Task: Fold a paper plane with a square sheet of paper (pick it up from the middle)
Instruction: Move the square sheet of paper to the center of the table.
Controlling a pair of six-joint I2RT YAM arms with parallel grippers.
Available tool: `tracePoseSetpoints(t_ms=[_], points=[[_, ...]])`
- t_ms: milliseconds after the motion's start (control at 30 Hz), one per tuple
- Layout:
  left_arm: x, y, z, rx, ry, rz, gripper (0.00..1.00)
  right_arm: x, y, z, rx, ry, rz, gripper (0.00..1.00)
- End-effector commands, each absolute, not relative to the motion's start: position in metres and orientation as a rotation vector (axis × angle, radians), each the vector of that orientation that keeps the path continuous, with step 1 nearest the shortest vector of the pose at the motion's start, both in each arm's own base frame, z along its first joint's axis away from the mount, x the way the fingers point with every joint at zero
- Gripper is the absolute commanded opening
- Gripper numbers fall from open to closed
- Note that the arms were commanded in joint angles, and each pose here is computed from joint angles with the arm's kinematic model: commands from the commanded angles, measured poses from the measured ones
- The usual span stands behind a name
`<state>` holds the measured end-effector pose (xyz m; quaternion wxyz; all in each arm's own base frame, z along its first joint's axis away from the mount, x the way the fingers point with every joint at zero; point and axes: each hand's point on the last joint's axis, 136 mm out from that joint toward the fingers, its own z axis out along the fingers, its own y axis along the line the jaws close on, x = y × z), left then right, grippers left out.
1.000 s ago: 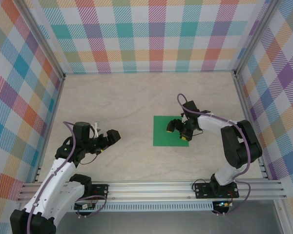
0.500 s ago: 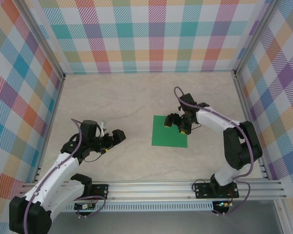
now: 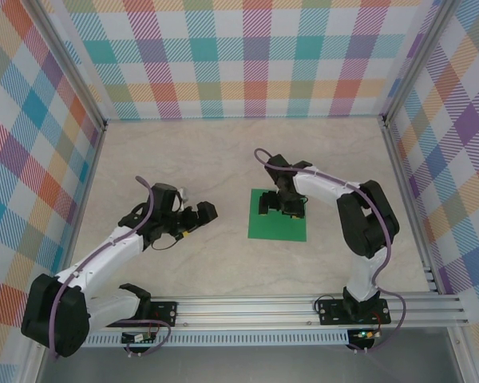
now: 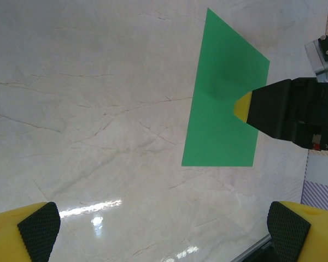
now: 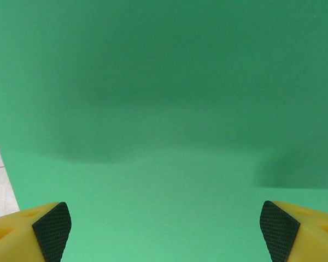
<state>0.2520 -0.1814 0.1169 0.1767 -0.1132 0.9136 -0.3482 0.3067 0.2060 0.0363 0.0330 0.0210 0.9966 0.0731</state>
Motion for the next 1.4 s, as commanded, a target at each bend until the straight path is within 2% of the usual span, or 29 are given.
tracePoseSetpoints(t_ms=[0,100,433,467,767,1367], points=[[0.264,-0.207,0.136,-0.203,2.532,-1.047,1.00,0.312,0.201,0.051,0.108,3.027,0.259,0.92],[0.274,-0.233,0.140,-0.124,2.543,-1.050,0.95,0.324,0.200,0.063,0.168,2.967,0.425,0.89],[0.313,-0.322,0.098,0.028,2.698,-1.030,0.53,0.355,0.167,0.057,0.382,2.888,0.744,0.83],[0.316,-0.327,0.094,0.029,2.705,-1.024,0.51,0.357,0.164,0.055,0.394,2.883,0.752,0.83],[0.328,-0.341,0.063,0.015,2.765,-1.001,0.40,0.363,0.143,0.039,0.414,2.907,0.678,0.81],[0.324,-0.352,0.048,0.030,2.789,-1.040,0.35,0.359,0.131,0.026,0.410,2.926,0.632,0.81]])
